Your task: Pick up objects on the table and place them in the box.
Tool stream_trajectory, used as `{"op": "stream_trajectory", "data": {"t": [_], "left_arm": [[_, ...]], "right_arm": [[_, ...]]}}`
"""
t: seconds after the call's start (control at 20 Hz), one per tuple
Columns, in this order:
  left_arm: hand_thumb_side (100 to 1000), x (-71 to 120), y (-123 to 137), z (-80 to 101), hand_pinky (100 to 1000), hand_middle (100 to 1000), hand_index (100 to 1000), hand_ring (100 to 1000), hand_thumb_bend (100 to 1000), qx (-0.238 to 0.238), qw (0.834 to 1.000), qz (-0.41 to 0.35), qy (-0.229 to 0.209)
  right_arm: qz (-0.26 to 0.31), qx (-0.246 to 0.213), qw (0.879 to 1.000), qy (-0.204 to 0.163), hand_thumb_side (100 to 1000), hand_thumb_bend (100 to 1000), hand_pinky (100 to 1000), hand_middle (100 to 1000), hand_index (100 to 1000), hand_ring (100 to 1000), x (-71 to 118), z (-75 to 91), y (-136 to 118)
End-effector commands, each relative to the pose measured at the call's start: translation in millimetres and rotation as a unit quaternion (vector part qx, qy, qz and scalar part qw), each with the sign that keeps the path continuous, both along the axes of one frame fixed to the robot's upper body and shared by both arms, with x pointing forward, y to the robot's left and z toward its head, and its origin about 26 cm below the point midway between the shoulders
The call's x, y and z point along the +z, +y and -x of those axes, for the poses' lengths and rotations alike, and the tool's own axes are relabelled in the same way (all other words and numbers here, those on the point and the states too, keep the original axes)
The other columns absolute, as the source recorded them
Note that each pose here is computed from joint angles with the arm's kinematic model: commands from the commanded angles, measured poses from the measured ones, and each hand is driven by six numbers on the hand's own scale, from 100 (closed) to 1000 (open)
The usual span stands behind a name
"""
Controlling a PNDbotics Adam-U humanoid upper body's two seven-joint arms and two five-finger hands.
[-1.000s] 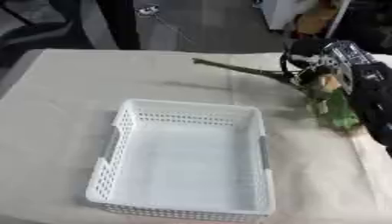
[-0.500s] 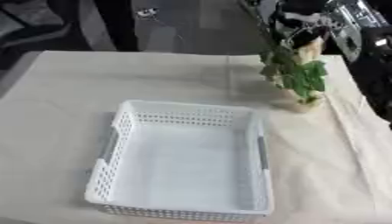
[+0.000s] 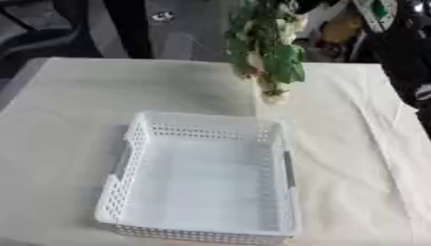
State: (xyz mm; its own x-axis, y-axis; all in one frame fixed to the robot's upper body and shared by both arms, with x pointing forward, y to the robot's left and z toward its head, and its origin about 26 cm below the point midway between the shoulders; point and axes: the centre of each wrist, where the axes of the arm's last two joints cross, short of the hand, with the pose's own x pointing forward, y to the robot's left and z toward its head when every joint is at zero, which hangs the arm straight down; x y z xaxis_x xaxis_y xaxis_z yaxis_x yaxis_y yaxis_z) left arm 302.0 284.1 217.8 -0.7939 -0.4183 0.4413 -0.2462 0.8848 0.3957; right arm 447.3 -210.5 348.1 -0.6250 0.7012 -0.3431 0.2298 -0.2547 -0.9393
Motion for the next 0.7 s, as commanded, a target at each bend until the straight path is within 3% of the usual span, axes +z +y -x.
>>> {"op": "stream_trajectory", "data": {"t": [0.05, 0.45, 0.7], "left_arm": [[752, 8.6, -1.0, 1.7, 574, 624, 829, 685, 100, -0.007, 1.0, -0.012, -0.013], [752, 9.2, -2.7, 1.2, 574, 625, 829, 684, 100, -0.013, 1.0, -0.01, -0.013], [751, 9.3, -3.5, 1.0, 574, 623, 829, 684, 100, -0.016, 1.0, -0.01, -0.013]], "right_arm": [[-0.006, 0.04, 0.998, -0.041, 100, 100, 100, 232, 329, 271, 31.1, 18.9, 20.3], [-0.011, 0.113, 0.991, -0.066, 100, 100, 100, 233, 330, 272, 50.0, 52.7, 49.1], [-0.029, 0.151, 0.986, -0.062, 100, 100, 100, 230, 328, 269, 51.8, 67.6, 61.0]]}}
